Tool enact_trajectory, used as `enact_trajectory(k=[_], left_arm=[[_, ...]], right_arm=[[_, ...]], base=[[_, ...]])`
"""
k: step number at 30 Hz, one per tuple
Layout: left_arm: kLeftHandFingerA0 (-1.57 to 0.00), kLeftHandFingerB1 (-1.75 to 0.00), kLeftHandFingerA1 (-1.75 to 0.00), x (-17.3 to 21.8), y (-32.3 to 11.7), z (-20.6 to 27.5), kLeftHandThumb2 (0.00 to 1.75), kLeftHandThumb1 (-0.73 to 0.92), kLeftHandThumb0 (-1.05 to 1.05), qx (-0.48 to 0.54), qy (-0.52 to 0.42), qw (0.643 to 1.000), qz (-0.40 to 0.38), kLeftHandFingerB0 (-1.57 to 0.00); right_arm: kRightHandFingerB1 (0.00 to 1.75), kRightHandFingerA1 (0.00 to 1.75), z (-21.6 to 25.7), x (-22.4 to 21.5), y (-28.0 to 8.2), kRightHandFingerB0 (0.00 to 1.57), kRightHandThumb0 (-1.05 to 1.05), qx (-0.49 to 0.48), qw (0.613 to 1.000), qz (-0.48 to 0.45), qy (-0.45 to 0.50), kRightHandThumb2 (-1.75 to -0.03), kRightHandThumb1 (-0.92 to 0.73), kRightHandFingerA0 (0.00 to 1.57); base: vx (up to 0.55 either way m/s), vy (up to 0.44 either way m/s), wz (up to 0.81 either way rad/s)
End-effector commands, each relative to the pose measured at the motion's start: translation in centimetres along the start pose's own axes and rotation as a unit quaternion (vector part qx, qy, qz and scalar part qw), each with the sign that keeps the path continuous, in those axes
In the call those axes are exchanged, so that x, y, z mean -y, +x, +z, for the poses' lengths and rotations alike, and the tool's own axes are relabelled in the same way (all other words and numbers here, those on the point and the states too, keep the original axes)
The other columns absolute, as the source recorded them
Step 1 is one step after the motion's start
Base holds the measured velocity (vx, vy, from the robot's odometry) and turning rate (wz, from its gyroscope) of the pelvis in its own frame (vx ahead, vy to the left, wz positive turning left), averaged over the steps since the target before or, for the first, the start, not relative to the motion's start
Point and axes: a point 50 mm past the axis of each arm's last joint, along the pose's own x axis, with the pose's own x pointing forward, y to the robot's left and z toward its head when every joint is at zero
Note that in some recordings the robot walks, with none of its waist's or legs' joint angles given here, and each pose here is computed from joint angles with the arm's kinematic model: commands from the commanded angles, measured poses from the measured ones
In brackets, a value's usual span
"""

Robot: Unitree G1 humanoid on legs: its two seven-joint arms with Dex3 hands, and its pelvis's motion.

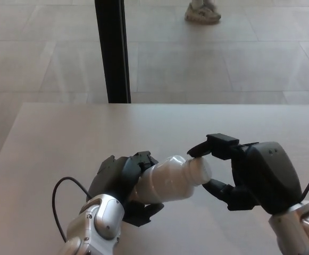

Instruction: The robot uses its left hand to to lift the bottle kept on the middle of the desk and tilts it towards its right hand. It then uses its right hand to rotate its cap to open it and places the bottle and cap back on the desk

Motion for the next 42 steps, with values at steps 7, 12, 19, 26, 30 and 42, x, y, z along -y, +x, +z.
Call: enact_trajectory(k=[7, 12, 19, 26, 30, 42], left_arm=[[-0.63, -0.68, -0.87, 0.6, -0.4, -1.8, 0.70, 0.68, -0.18, -0.025, 0.004, 0.999, -0.022, -0.57], [-0.67, -0.68, -0.96, 0.7, -0.6, -1.8, 0.63, 0.78, -0.29, 0.006, 0.016, 1.000, -0.014, -0.61], [-0.70, -0.69, -0.95, 0.6, -0.6, -2.0, 0.68, 0.72, -0.21, -0.006, 0.013, 1.000, -0.022, -0.66], [-0.65, -0.70, -0.87, 0.7, -0.7, -2.2, 0.71, 0.67, -0.18, 0.001, 0.015, 1.000, -0.023, -0.64], [-0.63, -0.71, -1.03, 0.7, -0.7, -2.3, 0.80, 0.61, -0.09, -0.015, 0.002, 1.000, -0.014, -0.59], [-0.68, -0.70, -1.00, 1.0, -0.6, -2.0, 0.73, 0.68, -0.15, -0.018, -0.007, 1.000, -0.024, -0.61]], right_arm=[[1.01, 1.75, 2.3, 0.4, 0.1, 0.96, -0.31, 0.199, 0.979, -0.008, -0.053, -0.88, -0.45, 1.04], [0.95, 1.75, 2.3, 0.4, 0.2, 0.94, -0.36, 0.231, 0.970, 0.016, -0.075, -0.77, -0.56, 1.01], [1.07, 1.75, 1.8, 0.8, 0.5, 0.91, -0.41, 0.269, 0.960, 0.010, -0.079, -0.71, -0.57, 1.03], [1.09, 1.75, 1.1, 1.4, 0.5, 0.87, -0.41, 0.288, 0.952, 0.021, -0.096, -0.73, -0.61, 1.03], [1.10, 1.74, 0.7, 2.0, 0.6, 0.87, -0.37, 0.291, 0.950, 0.023, -0.108, -0.76, -0.61, 1.00], [0.96, 1.32, 1.8, 2.6, 1.1, 0.86, -0.37, 0.348, 0.932, -0.020, -0.102, -1.00, -0.47, 1.23]], base=[[0.00, 0.000, 0.00], [0.00, 0.000, 0.00], [0.00, 0.000, 0.00], [0.00, 0.000, 0.00], [0.00, 0.000, 0.00], [0.00, 0.000, 0.00]])
